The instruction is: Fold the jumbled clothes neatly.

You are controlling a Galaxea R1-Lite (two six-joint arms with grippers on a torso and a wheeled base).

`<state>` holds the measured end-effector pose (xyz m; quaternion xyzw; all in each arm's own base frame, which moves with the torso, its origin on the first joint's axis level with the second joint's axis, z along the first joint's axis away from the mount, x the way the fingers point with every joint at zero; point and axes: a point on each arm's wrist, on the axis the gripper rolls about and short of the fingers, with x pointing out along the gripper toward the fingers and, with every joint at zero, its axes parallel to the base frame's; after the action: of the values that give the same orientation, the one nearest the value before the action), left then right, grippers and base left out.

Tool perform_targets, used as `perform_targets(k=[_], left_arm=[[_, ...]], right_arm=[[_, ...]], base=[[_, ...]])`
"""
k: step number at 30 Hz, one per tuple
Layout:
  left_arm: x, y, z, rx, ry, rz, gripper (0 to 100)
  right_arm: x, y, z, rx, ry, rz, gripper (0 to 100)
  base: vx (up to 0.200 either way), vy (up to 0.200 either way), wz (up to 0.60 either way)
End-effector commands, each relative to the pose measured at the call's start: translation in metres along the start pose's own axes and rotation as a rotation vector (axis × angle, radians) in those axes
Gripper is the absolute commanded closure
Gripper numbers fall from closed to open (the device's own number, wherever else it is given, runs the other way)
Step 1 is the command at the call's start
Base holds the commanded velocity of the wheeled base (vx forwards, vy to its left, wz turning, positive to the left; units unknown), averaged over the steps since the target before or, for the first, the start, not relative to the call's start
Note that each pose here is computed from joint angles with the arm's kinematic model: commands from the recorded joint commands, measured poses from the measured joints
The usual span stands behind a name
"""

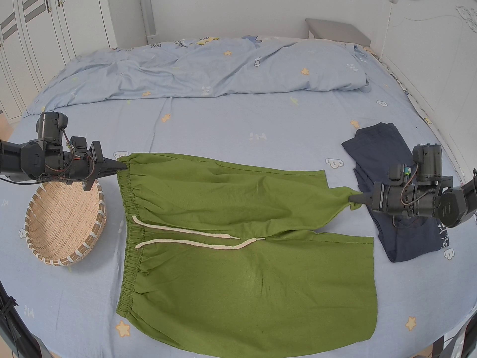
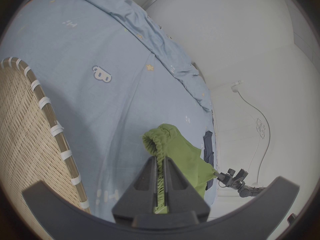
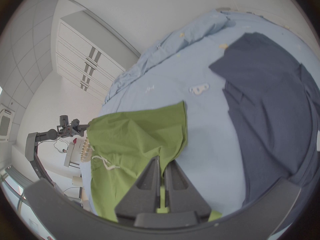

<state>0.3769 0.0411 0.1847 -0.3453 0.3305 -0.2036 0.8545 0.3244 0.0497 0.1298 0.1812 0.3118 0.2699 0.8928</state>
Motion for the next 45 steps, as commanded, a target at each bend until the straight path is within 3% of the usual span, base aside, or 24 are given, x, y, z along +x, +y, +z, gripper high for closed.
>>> perform_targets(k=[1, 7, 16, 17, 23, 29, 34, 39, 45], left_arm=[[0.002, 0.001, -0.002, -0.005, 0.011, -0.004, 100], [0.007, 0.005, -0.005, -0.014, 0.027, 0.0, 100], [0.007, 0.006, -0.006, -0.019, 0.032, 0.002, 100], [0.007, 0.006, -0.006, -0.019, 0.032, 0.002, 100], [0.006, 0.005, -0.006, -0.017, 0.03, 0.001, 100], [0.007, 0.005, -0.006, -0.017, 0.033, 0.001, 100], [0.006, 0.005, -0.006, -0.015, 0.031, 0.002, 100], [0.005, 0.004, -0.005, -0.006, 0.027, 0.001, 100], [0.006, 0.005, -0.005, -0.006, 0.025, 0.004, 100]], right_arm=[[-0.017, 0.018, -0.028, 0.019, 0.067, 0.018, 100], [-0.043, 0.048, -0.064, 0.065, 0.155, 0.052, 100], [-0.049, 0.039, -0.096, 0.107, 0.247, 0.02, 100], [-0.049, 0.039, -0.098, 0.109, 0.252, 0.02, 0], [-0.044, 0.038, -0.099, 0.11, 0.269, 0.019, 0], [-0.048, 0.041, -0.085, 0.091, 0.206, 0.027, 0], [-0.041, 0.045, -0.016, 0.014, 0.006, 0.05, 0], [0.025, -0.004, 0.019, -0.027, 0.001, 0.002, 0], [0.06, -0.031, 0.018, -0.065, 0.036, -0.012, 0]], base=[[0.0, 0.0, 0.0], [0.0, 0.0, 0.0], [0.0, 0.0, 0.0], [0.0, 0.0, 0.0], [0.0, 0.0, 0.0], [0.0, 0.0, 0.0], [0.0, 0.0, 0.0], [0.0, 0.0, 0.0], [0.0, 0.0, 0.0]])
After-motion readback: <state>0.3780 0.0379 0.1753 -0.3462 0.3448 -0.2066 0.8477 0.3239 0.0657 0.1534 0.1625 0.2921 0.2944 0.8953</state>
